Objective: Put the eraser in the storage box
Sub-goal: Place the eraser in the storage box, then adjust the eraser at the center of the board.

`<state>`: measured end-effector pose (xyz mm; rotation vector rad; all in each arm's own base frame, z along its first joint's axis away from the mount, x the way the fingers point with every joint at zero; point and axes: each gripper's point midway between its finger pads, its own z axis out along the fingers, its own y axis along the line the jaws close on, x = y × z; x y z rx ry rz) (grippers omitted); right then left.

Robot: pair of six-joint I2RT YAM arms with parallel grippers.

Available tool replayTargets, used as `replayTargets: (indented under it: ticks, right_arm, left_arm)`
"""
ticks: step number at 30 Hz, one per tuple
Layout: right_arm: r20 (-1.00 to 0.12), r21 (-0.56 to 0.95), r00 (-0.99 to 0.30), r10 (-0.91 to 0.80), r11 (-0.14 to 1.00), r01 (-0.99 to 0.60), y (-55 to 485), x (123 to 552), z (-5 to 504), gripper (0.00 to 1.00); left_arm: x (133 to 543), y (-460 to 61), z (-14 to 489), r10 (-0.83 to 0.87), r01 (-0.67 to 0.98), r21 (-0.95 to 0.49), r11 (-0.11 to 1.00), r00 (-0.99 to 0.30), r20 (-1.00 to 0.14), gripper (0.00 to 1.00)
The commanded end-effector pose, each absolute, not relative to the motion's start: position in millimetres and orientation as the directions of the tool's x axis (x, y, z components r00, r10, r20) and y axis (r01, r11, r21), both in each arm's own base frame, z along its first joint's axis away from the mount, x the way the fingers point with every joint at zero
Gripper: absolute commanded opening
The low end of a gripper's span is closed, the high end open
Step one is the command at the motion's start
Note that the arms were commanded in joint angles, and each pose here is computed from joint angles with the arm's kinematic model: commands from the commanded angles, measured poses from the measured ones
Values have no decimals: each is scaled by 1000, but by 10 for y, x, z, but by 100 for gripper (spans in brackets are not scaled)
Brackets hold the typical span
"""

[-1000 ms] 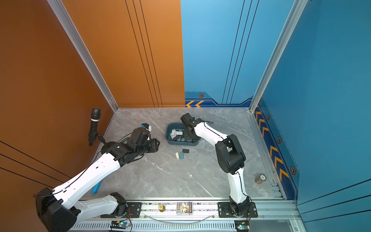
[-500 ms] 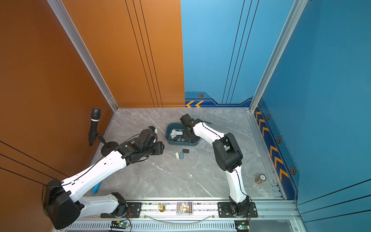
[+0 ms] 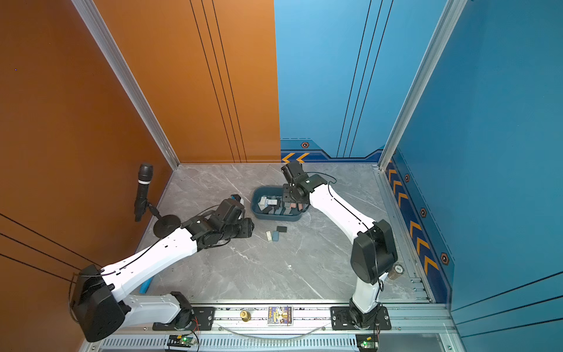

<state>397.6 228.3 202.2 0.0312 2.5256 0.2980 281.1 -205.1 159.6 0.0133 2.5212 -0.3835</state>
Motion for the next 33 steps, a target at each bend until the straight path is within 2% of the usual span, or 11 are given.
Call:
replayTargets:
  ticks: [1,9,18,33]
  right_arm:
    - [-587,213,-801,119,977,-11,2137,3851,2137,47]
    - [-624,246,-762,171,969,16,1909,3576,2295,49]
    - [-616,254,-763,199,966,47,1760,3384,2180,49]
    - [-598,263,-770,224,962,75,1645,3306,2009,49]
  left_arm:
    - [2734,-2092,1460,-65,85,-262,961,-855,-515,60]
    - [2712,-2223,1292,-46,80,-245,966,-881,-471,63]
    - [2723,-2447,1076,-9,82,-205,975,-912,-410,64]
    - [2811,-2541,794,24,54,-76,996,-933,-359,68]
